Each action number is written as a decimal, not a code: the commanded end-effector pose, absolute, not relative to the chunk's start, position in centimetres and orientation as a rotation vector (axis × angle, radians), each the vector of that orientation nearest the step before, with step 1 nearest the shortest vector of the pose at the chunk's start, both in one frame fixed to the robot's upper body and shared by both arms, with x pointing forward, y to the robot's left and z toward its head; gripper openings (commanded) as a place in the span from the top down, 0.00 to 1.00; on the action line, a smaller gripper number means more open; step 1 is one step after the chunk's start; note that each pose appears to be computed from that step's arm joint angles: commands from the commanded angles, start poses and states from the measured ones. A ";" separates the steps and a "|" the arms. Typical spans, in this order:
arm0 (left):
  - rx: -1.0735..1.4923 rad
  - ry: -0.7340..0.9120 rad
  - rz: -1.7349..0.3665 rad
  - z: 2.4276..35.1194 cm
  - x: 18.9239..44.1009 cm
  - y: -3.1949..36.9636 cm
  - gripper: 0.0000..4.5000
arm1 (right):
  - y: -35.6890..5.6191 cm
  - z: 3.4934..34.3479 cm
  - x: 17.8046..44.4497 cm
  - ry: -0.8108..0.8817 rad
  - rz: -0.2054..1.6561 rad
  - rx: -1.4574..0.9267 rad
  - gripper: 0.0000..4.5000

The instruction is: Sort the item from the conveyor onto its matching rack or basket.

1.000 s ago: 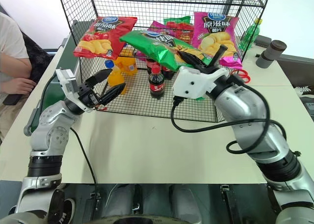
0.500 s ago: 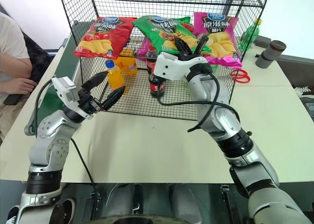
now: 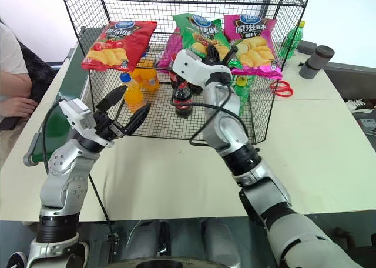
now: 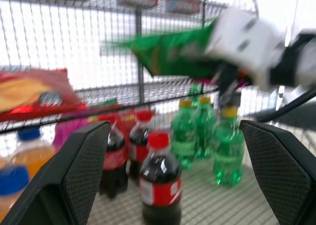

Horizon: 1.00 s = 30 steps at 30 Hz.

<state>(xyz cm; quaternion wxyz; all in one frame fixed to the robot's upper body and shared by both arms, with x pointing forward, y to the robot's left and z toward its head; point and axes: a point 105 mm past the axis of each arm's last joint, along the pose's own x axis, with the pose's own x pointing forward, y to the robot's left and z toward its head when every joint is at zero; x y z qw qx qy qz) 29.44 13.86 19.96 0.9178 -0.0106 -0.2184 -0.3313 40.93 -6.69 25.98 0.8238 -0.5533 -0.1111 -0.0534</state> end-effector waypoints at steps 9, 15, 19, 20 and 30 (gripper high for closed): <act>0.006 -0.501 -0.675 20.9 28.7 13.9 0.01 | -5.1 26.7 40.8 -0.206 -0.050 -0.928 1.00; 0.011 -0.497 -0.680 20.8 28.8 13.9 0.01 | -3.5 27.2 41.1 -0.251 0.039 -0.854 1.00; 0.009 -0.491 -0.681 20.6 28.8 13.8 0.00 | -2.8 28.3 41.1 -0.313 0.037 -0.819 0.77; 0.010 -0.489 -0.682 20.5 28.8 13.8 0.00 | -2.6 28.8 41.0 -0.336 0.035 -0.813 0.66; 0.012 -0.486 -0.696 20.2 28.8 13.7 0.00 | 0.4 31.4 37.9 -0.466 0.239 -0.498 0.24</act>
